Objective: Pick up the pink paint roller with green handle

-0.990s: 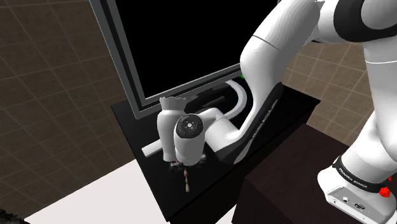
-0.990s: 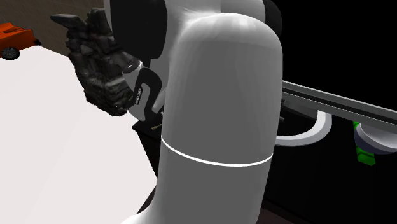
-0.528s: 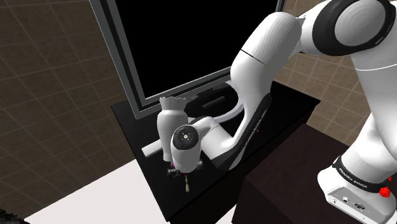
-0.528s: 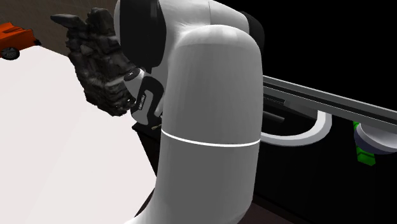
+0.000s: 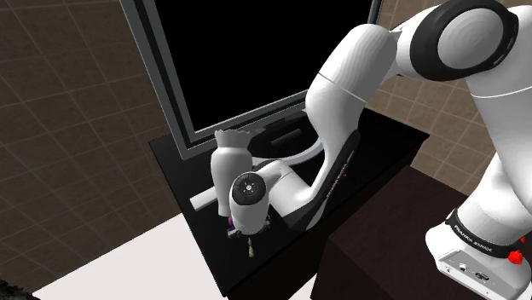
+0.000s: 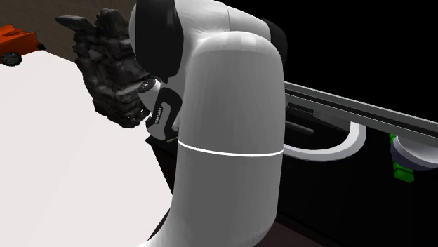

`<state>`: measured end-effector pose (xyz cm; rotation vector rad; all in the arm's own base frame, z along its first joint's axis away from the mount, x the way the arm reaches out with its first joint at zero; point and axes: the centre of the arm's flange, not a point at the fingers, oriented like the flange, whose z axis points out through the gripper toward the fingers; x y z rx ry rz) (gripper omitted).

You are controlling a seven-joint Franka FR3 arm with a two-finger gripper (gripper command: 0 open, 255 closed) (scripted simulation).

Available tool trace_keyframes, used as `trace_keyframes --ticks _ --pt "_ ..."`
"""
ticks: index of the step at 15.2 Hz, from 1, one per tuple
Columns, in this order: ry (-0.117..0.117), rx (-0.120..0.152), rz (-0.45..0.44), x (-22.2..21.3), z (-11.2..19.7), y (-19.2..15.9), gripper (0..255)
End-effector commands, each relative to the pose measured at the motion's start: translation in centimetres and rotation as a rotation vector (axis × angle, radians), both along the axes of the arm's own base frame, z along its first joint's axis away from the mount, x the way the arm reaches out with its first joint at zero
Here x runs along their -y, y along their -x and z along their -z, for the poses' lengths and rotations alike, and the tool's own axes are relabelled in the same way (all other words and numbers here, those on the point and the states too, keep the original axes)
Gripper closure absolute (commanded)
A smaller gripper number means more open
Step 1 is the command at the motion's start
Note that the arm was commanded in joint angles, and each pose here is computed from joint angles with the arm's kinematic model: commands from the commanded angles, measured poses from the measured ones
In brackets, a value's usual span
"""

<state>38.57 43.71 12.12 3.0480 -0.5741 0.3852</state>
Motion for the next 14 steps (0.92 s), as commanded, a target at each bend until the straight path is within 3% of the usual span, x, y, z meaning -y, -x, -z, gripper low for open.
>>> trace_keyframes --ticks 1,5,14 --pt "0.0 0.001 0.0 0.0 0.0 0.0 255" --pt "0.0 0.001 0.0 0.0 0.0 0.1 255" --pt "0.0 0.001 0.0 0.0 -4.8 0.1 255"
